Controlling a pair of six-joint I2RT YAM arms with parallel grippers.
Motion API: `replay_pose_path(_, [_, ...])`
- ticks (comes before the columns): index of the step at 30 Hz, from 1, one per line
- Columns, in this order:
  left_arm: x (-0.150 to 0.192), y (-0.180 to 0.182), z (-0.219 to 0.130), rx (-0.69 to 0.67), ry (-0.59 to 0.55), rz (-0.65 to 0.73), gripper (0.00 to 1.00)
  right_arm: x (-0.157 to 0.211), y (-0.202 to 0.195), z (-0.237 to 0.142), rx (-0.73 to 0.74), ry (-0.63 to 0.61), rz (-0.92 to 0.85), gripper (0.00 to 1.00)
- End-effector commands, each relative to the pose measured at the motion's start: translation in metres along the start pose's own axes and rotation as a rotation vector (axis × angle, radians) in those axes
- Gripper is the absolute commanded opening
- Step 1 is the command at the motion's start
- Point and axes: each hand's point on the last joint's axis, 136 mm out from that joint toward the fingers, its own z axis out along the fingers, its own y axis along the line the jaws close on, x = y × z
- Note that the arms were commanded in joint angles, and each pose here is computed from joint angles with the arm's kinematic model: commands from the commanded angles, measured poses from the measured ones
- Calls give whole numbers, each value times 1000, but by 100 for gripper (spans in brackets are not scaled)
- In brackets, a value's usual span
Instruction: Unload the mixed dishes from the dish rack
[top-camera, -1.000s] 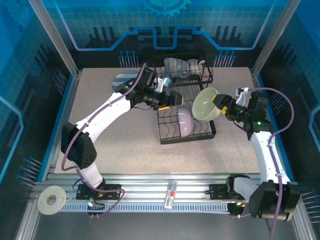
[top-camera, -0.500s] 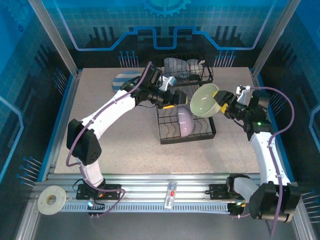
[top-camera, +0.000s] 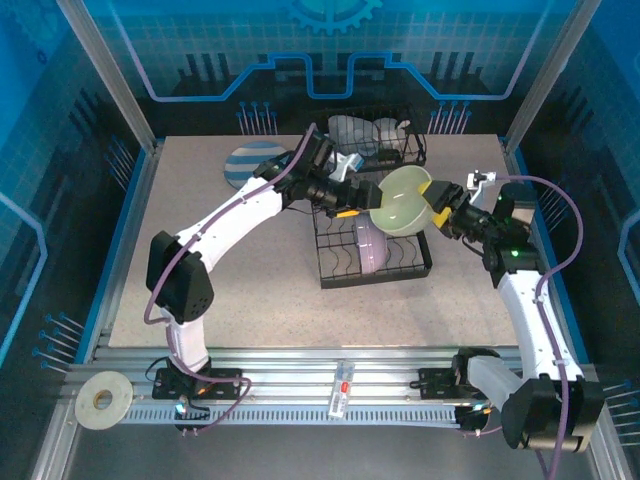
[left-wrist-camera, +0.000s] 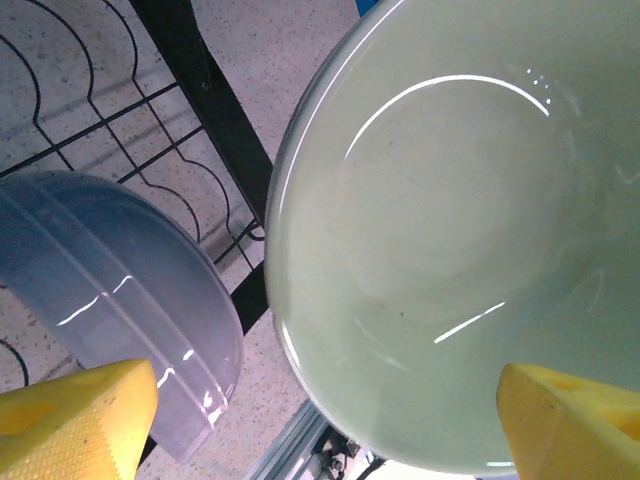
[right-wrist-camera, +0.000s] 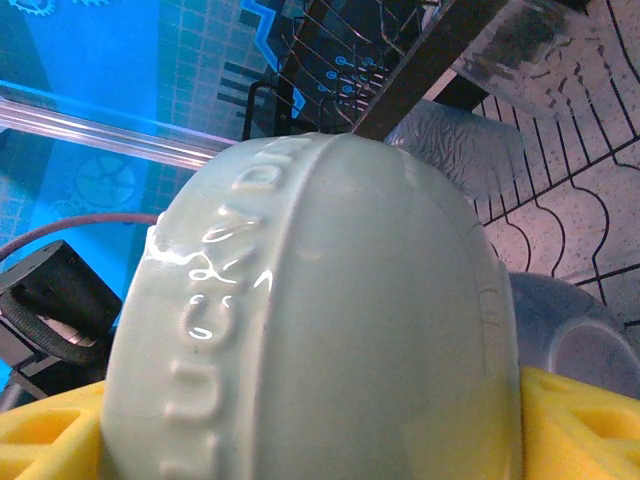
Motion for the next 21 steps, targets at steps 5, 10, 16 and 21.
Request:
replay_pose_path(5, [-1, -9, 8, 40, 18, -22, 82, -2, 53, -8, -160, -15, -104, 18])
replay_pose_path(10, [-3, -10, 11, 48, 15, -41, 76, -3, 58, -9, -173, -15, -104, 18])
replay_pose_path(16, [-7, -12, 13, 67, 10, -63, 68, -2, 60, -7, -179, -12, -104, 18])
replay_pose_path(21, [-6, -11, 16, 68, 14, -86, 62, -2, 61, -6, -180, -10, -105, 18])
